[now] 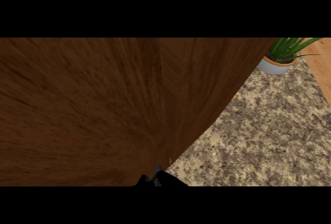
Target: Pick up the bottled water, place it into the cabinet and close the cabinet
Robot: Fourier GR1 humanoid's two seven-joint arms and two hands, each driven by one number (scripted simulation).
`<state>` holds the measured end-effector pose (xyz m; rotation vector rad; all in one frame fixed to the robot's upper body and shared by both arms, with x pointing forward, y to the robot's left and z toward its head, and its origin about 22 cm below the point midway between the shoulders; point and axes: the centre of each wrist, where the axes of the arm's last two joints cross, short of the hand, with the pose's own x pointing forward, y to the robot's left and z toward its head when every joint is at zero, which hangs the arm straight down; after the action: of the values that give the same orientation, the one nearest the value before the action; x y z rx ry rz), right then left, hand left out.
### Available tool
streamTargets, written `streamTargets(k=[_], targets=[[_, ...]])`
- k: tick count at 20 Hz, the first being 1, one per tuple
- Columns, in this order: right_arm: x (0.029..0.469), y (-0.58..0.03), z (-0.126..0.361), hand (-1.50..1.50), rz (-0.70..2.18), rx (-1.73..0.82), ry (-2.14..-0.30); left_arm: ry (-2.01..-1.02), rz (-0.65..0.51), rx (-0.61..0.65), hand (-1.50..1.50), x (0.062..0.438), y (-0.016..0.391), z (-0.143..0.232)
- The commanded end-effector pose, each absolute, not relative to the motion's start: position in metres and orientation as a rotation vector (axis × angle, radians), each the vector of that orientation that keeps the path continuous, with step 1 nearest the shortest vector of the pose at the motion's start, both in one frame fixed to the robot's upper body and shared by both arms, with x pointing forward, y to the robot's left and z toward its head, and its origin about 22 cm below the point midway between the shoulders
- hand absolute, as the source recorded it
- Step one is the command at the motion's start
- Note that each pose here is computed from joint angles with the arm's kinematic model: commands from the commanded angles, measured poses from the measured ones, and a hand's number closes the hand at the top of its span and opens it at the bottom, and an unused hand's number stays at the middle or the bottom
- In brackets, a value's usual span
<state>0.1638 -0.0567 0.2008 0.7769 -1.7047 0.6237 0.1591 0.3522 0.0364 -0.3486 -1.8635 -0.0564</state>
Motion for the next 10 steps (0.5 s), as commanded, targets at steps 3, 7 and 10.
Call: streamTargets(k=[3, 7, 10], targets=[[0.195, -0.002, 0.207, 1.5, 0.498, 0.713, -1.709, -1.875, -0.064, -0.378, -1.5, 0.16, 0.351, 0.063], [0.205, 0.011, 0.217, 1.5, 0.431, 0.737, -1.623, -1.876, -0.048, -0.374, -1.5, 0.151, 0.352, 0.077], [0.233, 0.023, 0.237, 1.5, 0.418, 0.774, -1.635, -1.868, -0.055, -0.365, -1.5, 0.149, 0.363, 0.069]])
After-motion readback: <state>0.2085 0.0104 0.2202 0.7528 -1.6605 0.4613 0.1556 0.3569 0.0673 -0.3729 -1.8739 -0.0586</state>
